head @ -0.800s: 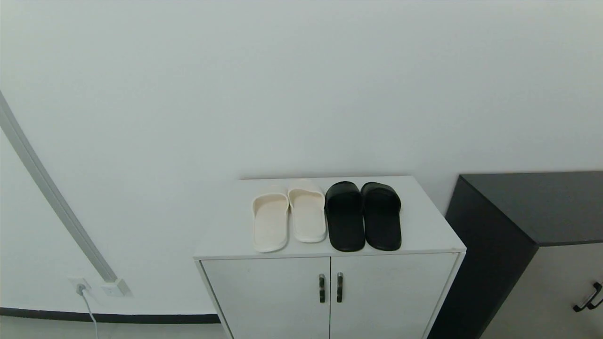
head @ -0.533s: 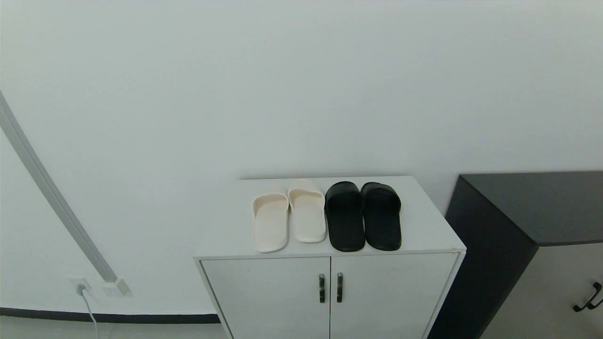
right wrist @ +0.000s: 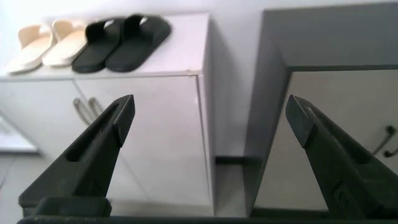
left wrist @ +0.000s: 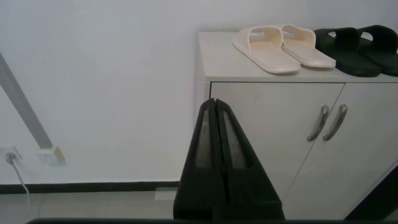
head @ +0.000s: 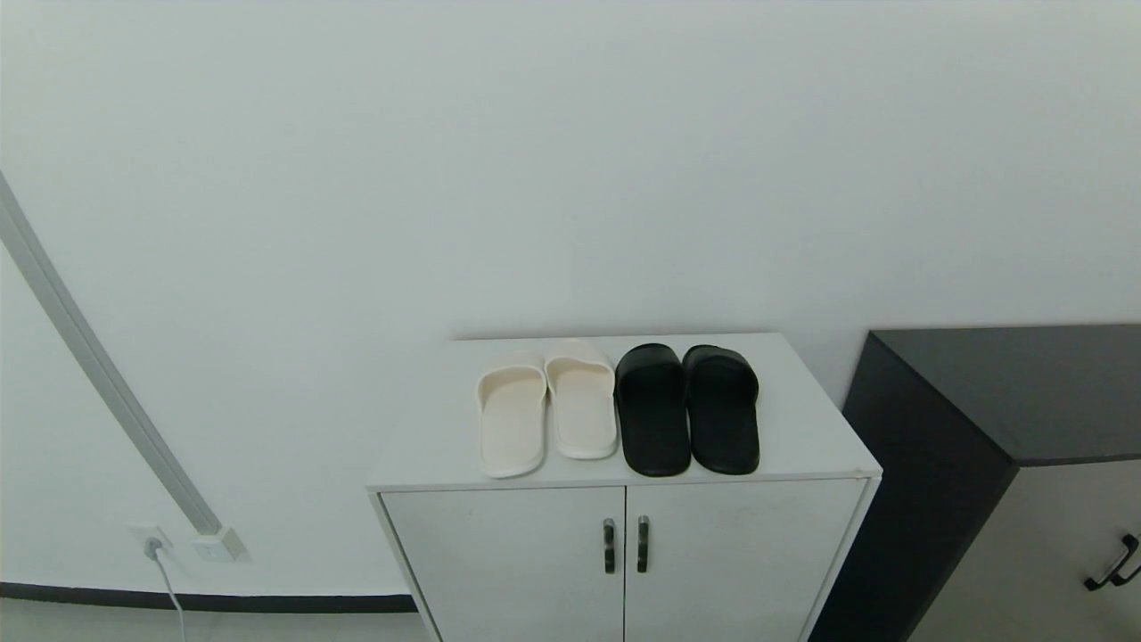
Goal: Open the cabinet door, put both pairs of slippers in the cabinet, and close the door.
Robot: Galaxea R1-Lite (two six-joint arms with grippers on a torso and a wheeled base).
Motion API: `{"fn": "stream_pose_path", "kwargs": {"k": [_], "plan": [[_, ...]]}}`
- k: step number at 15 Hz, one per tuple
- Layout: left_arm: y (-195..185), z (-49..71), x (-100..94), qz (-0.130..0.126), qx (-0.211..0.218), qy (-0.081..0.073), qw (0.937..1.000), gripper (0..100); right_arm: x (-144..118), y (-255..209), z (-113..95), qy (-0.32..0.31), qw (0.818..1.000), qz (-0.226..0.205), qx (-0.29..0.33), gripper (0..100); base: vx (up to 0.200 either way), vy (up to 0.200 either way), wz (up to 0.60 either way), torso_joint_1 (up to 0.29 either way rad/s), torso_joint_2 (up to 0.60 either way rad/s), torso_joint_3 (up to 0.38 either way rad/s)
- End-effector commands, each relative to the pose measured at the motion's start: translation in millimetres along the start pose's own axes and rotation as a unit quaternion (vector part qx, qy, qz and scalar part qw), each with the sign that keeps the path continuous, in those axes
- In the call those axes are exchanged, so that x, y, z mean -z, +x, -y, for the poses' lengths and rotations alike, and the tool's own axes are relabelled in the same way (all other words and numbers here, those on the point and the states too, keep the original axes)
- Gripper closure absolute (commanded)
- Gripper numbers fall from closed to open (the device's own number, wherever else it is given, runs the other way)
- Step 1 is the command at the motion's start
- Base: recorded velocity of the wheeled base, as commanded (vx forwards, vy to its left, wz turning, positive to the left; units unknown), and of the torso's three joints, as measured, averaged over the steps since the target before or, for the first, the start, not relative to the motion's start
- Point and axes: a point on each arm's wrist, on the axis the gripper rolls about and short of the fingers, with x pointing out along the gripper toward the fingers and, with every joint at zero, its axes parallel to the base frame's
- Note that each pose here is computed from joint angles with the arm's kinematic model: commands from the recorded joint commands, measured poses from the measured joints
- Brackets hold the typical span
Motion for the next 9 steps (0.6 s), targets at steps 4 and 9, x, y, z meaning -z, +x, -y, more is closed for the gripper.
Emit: {"fn": "stream_pose_path", "kwargs": {"k": [4,9], "plan": [[0,0.0,-0.1,0.000,0.000,0.000,1.0000,100,-63,92,-27,0.004,0.991,-0.104,-0.081,0,0.000,0.000,0.00,0.000,0.00,0.000],[0,0.0,-0.1,0.000,0.000,0.000,1.0000,100,-91,146,-108,0.009,0.987,-0.126,-0.095,0,0.000,0.000,0.00,0.000,0.00,0.000]]}}
